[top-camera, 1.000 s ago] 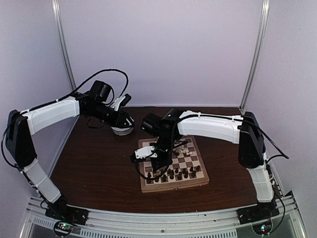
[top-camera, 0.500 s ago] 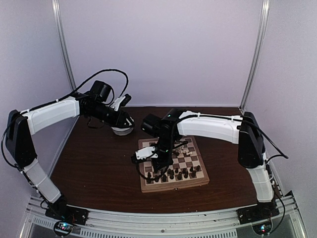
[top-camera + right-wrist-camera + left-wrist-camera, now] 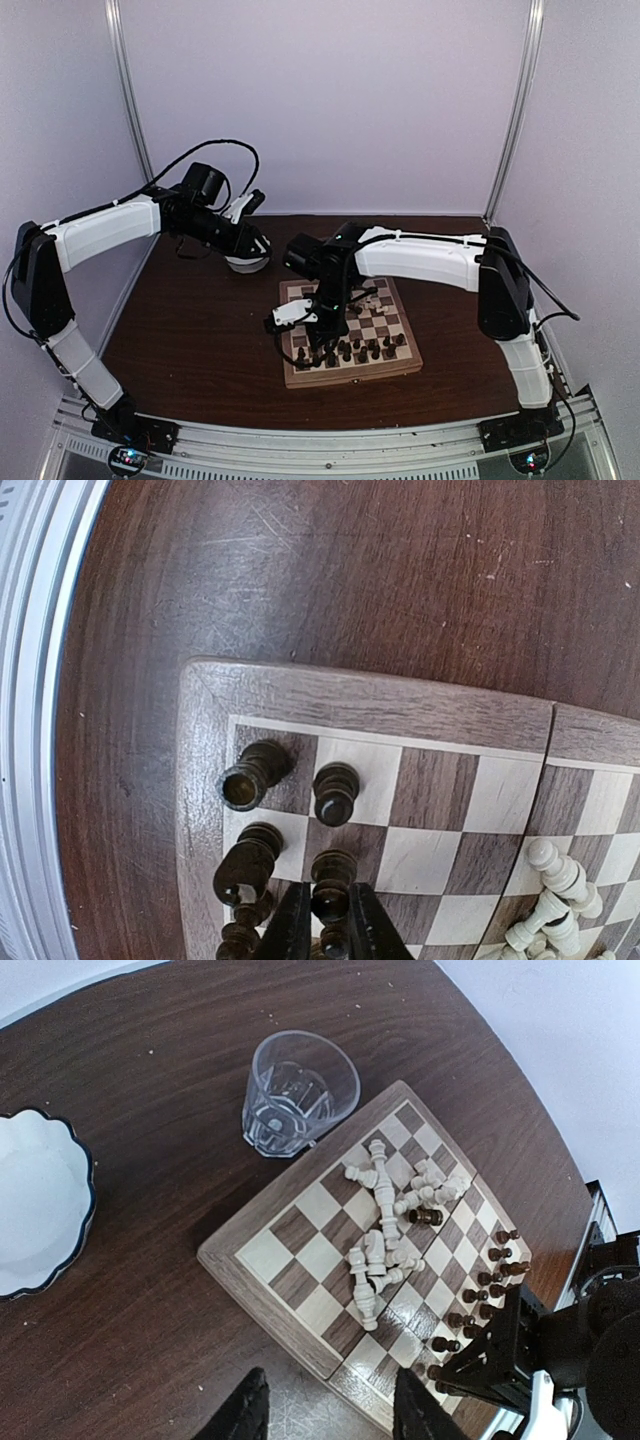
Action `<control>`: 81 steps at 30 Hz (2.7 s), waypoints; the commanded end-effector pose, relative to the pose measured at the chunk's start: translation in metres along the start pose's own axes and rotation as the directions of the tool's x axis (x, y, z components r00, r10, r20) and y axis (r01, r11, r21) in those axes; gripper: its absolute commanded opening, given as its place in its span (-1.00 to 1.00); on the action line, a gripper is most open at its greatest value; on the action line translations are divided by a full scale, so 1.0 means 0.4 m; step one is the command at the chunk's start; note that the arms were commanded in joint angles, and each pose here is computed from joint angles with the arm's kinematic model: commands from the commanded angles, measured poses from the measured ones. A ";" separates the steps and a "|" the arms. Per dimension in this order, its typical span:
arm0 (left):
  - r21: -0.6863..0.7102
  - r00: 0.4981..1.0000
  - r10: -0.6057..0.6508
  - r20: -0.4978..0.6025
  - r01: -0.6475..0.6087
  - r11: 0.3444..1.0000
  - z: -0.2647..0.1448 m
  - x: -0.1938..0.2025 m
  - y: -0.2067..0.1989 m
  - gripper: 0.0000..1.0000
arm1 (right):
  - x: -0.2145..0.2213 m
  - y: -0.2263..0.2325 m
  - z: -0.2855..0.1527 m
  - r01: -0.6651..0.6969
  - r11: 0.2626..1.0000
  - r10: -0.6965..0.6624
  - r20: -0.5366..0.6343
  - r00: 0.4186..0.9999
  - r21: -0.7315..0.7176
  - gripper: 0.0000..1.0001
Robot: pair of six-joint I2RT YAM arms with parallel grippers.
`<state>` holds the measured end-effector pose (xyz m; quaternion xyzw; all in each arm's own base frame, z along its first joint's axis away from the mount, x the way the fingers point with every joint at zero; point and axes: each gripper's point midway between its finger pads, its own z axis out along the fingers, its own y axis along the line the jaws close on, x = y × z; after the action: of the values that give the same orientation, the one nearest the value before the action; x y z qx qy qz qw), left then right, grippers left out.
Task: Set up the chess pieces on the board
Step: Place the pawn at g7, then pick up the rook.
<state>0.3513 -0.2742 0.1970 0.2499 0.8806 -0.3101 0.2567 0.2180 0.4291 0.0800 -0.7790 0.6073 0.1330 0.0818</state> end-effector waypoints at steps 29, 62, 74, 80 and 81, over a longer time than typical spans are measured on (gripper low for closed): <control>0.020 0.999 0.017 0.044 -0.018 1.000 -0.016 -0.026 -0.016 -0.14 | -0.008 -0.020 -0.114 -0.004 0.995 0.002 0.018 1.000 0.099 -0.48; 0.030 0.999 0.013 0.052 -0.015 0.999 -0.022 -0.029 -0.023 -0.12 | 0.296 -0.209 -0.055 -0.372 0.890 0.397 -0.044 0.917 0.263 -0.44; 0.034 0.999 0.012 0.050 -0.013 0.999 -0.020 -0.027 -0.024 -0.13 | 0.318 -0.209 -0.042 -0.384 0.883 0.415 -0.069 0.907 0.271 -0.45; 0.038 0.999 0.013 0.052 -0.015 0.999 -0.022 -0.029 -0.027 -0.13 | 0.300 -0.209 -0.080 -0.382 0.881 0.407 -0.034 0.913 0.280 -0.44; 0.040 0.998 0.014 0.053 -0.016 0.999 -0.023 -0.030 -0.028 -0.13 | 0.301 -0.209 -0.083 -0.379 0.881 0.405 -0.037 0.914 0.284 -0.44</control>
<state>0.3495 -0.2760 0.1980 0.2488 0.8792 -0.3181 0.2528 0.3265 0.3319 0.0587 -0.6322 0.7653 0.0311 0.1164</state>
